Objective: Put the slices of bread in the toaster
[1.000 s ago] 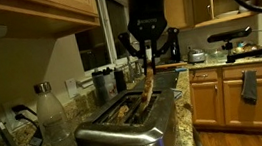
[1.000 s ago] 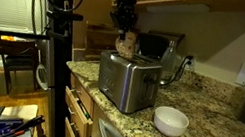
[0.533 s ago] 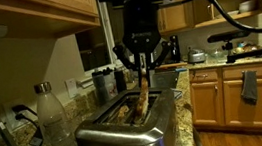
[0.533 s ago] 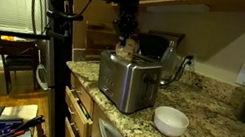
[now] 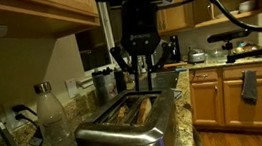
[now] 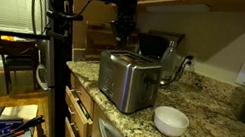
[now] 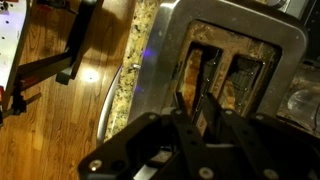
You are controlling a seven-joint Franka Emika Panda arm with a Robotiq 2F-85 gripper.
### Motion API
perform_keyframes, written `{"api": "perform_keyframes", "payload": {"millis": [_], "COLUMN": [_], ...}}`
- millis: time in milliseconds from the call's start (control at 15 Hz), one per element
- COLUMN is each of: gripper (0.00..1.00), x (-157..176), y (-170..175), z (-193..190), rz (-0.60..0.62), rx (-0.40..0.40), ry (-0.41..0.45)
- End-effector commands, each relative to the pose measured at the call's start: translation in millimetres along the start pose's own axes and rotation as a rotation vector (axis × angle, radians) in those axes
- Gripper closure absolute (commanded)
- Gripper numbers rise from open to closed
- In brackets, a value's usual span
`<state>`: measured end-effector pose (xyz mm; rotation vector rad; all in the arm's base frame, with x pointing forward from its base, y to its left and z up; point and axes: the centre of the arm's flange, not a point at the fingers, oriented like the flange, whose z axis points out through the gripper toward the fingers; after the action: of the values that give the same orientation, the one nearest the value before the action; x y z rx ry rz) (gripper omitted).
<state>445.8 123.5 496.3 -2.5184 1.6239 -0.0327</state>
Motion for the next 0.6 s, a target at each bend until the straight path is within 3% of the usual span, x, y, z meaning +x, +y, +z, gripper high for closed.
{"api": "perform_keyframes", "payload": {"millis": [0,400,467,533], "gripper": [0.43,0.04,0.01,0.15], "x": [-3.8,-1.8,-1.9,0.8], "y": [10.5,11.0,11.4,-3.6], "z": [-1.9,-8.2,-9.3,-5.6], "rz": [0.005,-0.012,-0.014,-0.002], "rx": [0.032,0.07,0.078,0.042], "ry": [-0.01,0.026,0.032,0.014]}}
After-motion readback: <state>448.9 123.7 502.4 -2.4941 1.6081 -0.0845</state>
